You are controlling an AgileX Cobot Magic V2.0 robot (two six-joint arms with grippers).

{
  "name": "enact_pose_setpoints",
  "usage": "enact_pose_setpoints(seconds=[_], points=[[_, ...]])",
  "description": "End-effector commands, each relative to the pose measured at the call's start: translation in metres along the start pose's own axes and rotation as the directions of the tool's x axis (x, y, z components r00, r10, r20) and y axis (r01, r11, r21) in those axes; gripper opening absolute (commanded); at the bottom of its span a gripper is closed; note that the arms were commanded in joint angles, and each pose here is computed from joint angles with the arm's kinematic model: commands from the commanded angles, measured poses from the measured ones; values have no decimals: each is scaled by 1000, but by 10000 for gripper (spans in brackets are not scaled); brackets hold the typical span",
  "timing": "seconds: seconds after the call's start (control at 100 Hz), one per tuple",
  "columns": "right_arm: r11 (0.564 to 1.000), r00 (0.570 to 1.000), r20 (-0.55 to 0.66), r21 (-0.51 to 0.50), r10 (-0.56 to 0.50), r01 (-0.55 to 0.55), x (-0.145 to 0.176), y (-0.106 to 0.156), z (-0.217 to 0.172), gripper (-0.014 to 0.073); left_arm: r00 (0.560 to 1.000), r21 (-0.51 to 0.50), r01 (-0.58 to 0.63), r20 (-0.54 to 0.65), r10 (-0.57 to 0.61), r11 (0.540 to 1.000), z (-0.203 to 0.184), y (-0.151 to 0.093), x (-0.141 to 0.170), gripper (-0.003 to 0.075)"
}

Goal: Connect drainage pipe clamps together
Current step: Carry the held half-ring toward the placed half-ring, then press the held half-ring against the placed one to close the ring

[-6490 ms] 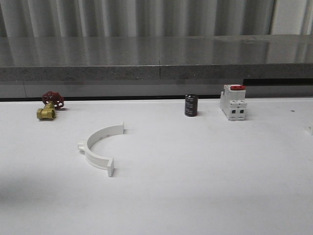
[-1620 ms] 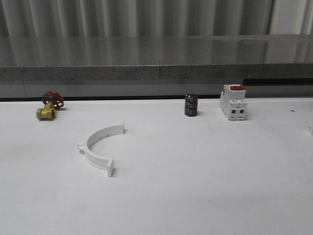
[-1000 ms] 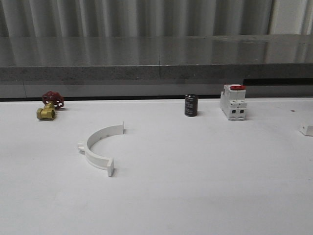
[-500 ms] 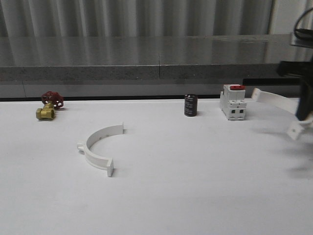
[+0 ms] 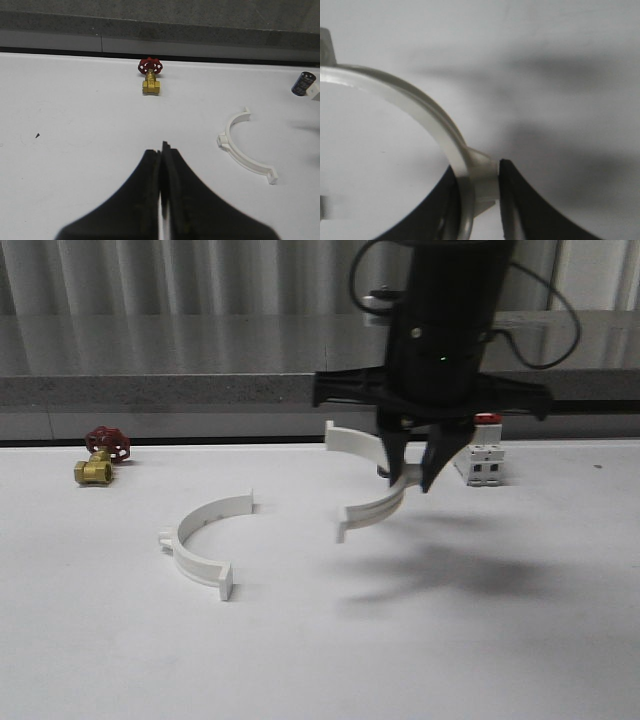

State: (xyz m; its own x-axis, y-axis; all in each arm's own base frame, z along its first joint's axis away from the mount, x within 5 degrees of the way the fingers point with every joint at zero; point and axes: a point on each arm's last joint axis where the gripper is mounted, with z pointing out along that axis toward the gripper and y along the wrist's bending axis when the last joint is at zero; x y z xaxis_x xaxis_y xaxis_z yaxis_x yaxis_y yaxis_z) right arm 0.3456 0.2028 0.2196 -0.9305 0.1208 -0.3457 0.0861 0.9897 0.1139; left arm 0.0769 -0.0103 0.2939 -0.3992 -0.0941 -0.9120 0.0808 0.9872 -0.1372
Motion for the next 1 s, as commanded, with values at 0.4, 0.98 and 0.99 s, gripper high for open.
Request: enact_pose_setpoints(seconds=[0.4,0.98,0.99], points=[[999,998,46,-37,34,-32,-12,56,11,70,996,23,3,92,-5,1000,-4,-3,-14,-20],[995,995,50,-66,81,-78,-6,67,26,70,996,23,3,92,-5,1000,-4,-3,-14,-20],[995,995,51,-66,81,-78,-6,67,26,70,996,23,3,92,-5,1000,-4,-3,-14,-20]])
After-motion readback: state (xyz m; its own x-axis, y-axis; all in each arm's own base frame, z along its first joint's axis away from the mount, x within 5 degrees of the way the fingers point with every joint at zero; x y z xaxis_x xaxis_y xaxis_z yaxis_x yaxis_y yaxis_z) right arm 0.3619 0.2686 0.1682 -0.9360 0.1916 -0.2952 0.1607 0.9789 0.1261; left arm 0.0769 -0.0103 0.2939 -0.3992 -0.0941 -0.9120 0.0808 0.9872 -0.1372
